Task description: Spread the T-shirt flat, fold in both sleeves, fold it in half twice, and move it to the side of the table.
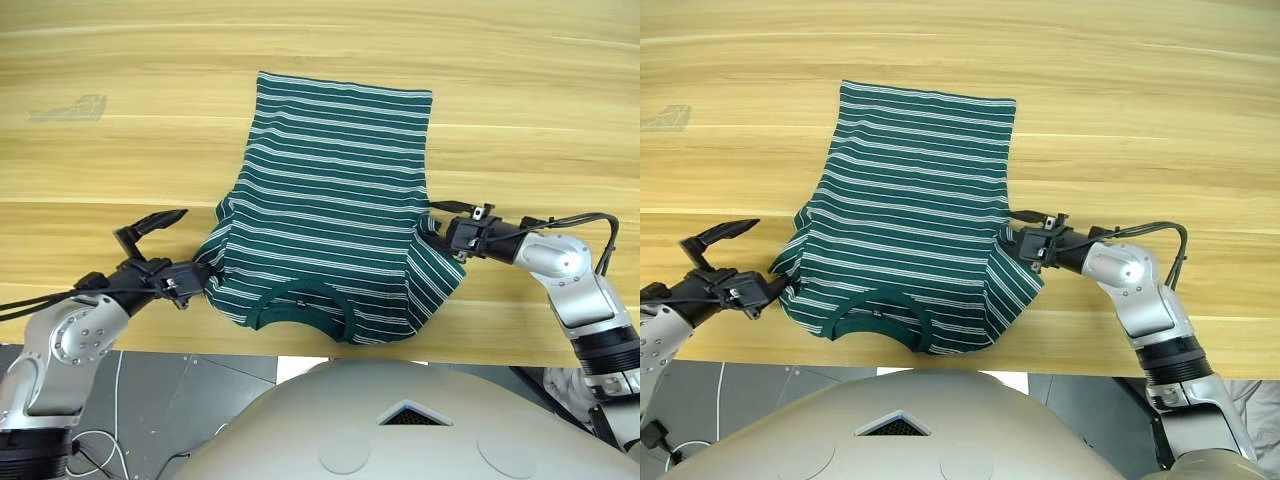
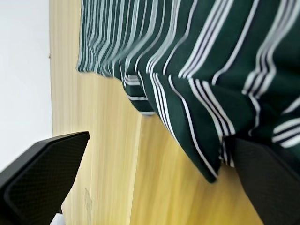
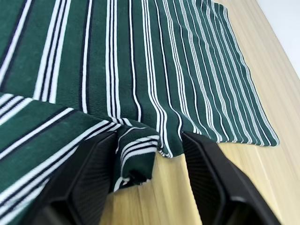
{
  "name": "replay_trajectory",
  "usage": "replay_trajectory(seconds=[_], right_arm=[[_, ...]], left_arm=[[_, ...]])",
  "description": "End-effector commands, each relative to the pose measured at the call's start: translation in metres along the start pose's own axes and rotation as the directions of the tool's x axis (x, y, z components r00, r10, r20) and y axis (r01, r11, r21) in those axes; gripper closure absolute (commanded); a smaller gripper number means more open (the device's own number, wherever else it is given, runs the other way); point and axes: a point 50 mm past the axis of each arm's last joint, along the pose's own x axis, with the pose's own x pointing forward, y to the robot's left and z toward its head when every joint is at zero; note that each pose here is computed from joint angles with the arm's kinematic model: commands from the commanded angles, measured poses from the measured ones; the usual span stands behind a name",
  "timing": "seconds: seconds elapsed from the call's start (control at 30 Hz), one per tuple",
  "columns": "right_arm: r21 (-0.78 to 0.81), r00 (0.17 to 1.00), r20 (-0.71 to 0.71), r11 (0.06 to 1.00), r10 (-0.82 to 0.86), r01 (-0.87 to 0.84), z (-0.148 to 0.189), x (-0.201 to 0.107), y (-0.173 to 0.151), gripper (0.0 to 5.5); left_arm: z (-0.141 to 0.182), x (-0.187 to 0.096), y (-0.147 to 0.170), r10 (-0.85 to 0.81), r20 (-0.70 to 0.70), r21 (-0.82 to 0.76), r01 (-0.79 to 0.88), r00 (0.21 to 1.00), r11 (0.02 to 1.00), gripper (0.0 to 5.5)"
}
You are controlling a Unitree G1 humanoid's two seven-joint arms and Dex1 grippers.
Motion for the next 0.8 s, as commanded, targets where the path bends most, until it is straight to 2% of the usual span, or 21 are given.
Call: replay_trajectory(seconds=[0.03, 0.27, 0.43, 0.63, 0.8], right_arm=[[-0.087, 0.998, -0.014, 0.995, -0.056, 0.055, 0.004, -0.001, -0.022, 2.97], [-0.148, 0.991, -0.029, 0.981, -0.128, 0.122, 0.004, -0.001, -0.043, 2.97], [-0.146, 0.994, -0.037, 0.985, -0.099, 0.093, 0.002, 0.004, -0.039, 2.97], [-0.125, 0.999, -0.035, 0.992, -0.017, 0.013, 0.001, 0.012, -0.021, 2.97], [-0.113, 0.997, -0.045, 0.992, 0.056, -0.060, -0.004, 0.017, -0.004, 2.97]], left_arm=[[0.014, 0.009, -0.023, -0.102, 0.062, -0.035, 0.105, 0.993, 0.994, 0.10], [0.030, 0.022, -0.034, -0.134, 0.122, -0.045, 0.141, 0.983, 0.989, 0.10], [0.045, 0.035, -0.034, -0.155, 0.175, -0.002, 0.158, 0.972, 0.987, 0.10], [0.075, 0.053, 0.005, -0.017, 0.280, 0.146, -0.025, 0.960, 0.989, 0.10], [0.099, 0.058, 0.043, 0.078, 0.330, 0.342, -0.196, 0.941, 0.919, 0.10]])
